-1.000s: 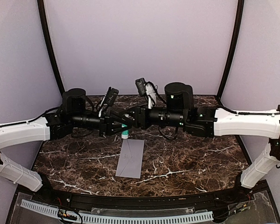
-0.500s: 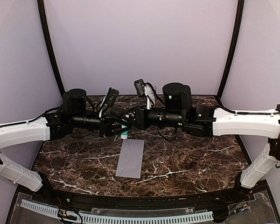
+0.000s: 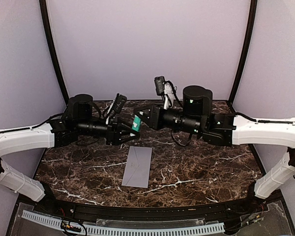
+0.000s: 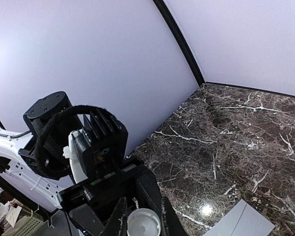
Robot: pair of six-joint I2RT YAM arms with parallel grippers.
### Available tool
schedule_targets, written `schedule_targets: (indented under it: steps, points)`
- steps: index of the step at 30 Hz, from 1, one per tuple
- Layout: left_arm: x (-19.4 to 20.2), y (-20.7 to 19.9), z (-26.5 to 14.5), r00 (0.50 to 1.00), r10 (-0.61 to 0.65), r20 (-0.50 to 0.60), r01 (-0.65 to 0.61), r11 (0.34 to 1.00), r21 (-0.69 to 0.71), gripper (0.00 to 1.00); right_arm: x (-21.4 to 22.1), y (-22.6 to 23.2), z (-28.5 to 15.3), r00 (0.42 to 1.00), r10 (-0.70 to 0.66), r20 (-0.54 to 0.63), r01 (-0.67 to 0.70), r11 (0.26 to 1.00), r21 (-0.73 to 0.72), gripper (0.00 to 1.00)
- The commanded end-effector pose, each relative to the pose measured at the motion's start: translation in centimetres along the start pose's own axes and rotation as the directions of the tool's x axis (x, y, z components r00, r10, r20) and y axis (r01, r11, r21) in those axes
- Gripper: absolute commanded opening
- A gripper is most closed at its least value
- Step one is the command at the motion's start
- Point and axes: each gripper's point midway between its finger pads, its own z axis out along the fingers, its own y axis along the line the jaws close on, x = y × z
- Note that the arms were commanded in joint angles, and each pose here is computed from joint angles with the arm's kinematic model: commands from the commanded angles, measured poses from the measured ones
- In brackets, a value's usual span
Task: Place the letter into the envelope and seal it
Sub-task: Close the solid glue cap on the solid glue.
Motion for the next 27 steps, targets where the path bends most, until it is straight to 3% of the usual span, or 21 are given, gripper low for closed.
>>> schedule_targets:
  steps: [1,5,12,24,27]
  points:
    - [-1.68,-0.87,-0.11,0.999,0.032,0.035,-0.033,0.999,0.027,0.44,-2.33,0.23,-1.0,0.995,0.025,0.096,-0.024,1.0,-0.007,0.04]
    - [-1.65,-0.91,-0.09,0.999,0.028,0.034,-0.029,0.999,0.03,0.36,-2.14,0.18,-1.02,0.995,0.034,0.094,-0.033,0.999,-0.012,0.04]
    - [-1.61,-0.94,-0.06,0.999,0.023,0.036,-0.025,0.999,0.034,0.36,-1.61,0.03,-1.02,0.996,0.042,0.083,-0.041,0.999,-0.015,0.03]
    - [-1.49,-0.81,0.12,0.999,0.016,0.032,-0.017,0.999,0.037,0.11,-1.52,-0.26,-1.16,0.995,0.049,0.092,-0.048,0.999,-0.01,0.04]
    - [-1.5,-0.89,0.11,0.999,0.017,0.031,-0.018,0.999,0.041,0.02,-1.53,-0.18,-1.38,0.995,0.039,0.092,-0.038,0.999,-0.013,0.17]
